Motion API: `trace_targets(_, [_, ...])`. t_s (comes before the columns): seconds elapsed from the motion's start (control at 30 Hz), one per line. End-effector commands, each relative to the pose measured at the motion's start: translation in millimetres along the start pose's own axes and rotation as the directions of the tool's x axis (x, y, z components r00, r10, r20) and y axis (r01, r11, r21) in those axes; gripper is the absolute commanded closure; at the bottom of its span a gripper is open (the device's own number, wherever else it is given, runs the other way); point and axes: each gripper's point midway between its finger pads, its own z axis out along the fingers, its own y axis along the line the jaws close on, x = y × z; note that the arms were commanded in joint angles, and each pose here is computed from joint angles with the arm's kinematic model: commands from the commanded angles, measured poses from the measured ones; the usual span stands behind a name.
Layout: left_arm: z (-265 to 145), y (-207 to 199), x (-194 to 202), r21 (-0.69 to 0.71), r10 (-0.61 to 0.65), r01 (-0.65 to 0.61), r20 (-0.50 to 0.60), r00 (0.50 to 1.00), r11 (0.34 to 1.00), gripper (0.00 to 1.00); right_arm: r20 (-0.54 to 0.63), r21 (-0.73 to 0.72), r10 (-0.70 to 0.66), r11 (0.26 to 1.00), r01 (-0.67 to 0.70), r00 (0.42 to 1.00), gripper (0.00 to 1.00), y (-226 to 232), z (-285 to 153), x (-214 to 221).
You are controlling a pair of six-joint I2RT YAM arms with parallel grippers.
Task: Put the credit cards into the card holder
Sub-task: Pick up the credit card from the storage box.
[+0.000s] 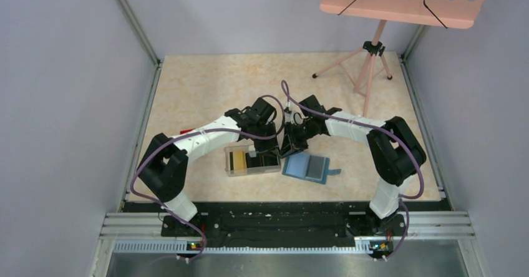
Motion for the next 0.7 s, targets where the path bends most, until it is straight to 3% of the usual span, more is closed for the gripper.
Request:
trace_targets(0.0, [6.9,-21.0,-3.9,0.078,0.009,-0.009,-0.005,1.000,0.997,0.74,0.058,-0.066,-0.086,0.994,0.090,0.995,0.86,27.0,-9.6,-13.1])
trace_targets(0.17, [10.2,-10.9,-4.0,0.028,0.009,-0.008,-0.006,1.000,1.000,0.78,0.058,-0.066,-0.089,0.994,0.092,0.994,0.86,27.3,-9.6,-13.0])
trace_targets(0.37, [13.0,1.3,-3.5,-0.040,0.014,-0.014,-0.015,1.000,0.999,0.99,0.069,-0.071,-0.093,0.993,0.098,0.993,0.86,30.5,-13.1,-15.9])
trace_targets(0.43, [12.3,1.5,-3.9,-0.044,0.012,-0.012,-0.012,1.000,0.999,1.00,0.085,-0.076,-0.101,0.991,0.108,0.991,0.84,34.7,-18.0,-18.7])
trace_targets(0.67, [-16.5,-1.0,-16.0,-0.057,0.014,-0.009,0.086,0.996,0.998,1.00,0.192,-0.073,-0.146,0.984,0.162,0.970,0.56,52.4,-51.9,-33.8])
